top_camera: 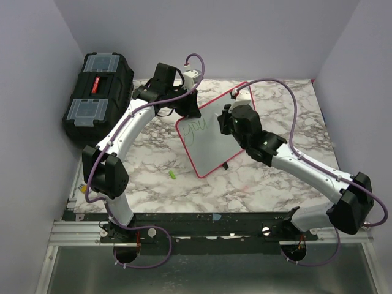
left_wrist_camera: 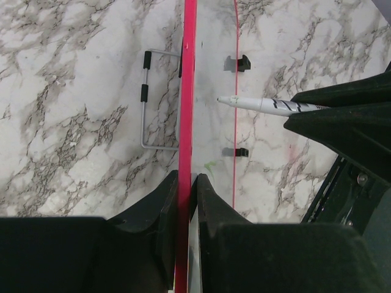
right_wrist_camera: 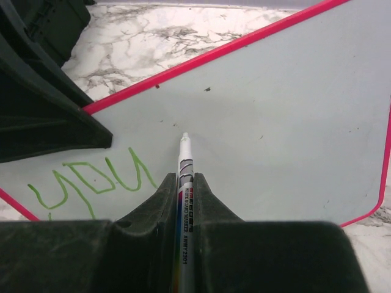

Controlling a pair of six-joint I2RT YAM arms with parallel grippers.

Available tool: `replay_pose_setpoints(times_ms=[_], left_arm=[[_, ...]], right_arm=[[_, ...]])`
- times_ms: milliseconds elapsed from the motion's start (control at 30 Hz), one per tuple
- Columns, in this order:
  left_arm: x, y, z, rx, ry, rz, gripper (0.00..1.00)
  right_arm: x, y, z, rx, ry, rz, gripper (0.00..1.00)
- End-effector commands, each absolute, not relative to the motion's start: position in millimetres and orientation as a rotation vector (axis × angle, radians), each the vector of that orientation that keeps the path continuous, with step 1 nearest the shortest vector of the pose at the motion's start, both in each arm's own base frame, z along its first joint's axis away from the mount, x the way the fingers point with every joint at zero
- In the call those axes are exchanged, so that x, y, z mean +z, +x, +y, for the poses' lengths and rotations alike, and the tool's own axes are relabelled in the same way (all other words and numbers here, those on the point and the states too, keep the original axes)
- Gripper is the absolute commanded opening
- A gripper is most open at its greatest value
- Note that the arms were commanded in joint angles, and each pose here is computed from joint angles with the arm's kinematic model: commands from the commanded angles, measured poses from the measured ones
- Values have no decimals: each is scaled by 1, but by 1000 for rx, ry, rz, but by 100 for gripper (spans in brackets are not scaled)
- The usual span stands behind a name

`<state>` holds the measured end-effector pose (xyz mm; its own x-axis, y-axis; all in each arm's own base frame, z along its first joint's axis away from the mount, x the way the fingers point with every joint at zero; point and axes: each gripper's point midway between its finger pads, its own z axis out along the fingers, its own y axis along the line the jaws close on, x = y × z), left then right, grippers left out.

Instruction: Write a sentence on the whiteboard

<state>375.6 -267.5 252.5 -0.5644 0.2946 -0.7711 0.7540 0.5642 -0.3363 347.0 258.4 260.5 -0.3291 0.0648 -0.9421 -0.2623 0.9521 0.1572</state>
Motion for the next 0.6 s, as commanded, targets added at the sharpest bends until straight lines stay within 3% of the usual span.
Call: replay_pose_setpoints(times_ms=[0,567], left_arm=[[271,376,-262,-814,866,2060,0],[274,376,-262,-814,869,2055,0]], right_arm=[[280,359,262,380,-126,1829,1],[291,357,279,504,-153,1797,0]])
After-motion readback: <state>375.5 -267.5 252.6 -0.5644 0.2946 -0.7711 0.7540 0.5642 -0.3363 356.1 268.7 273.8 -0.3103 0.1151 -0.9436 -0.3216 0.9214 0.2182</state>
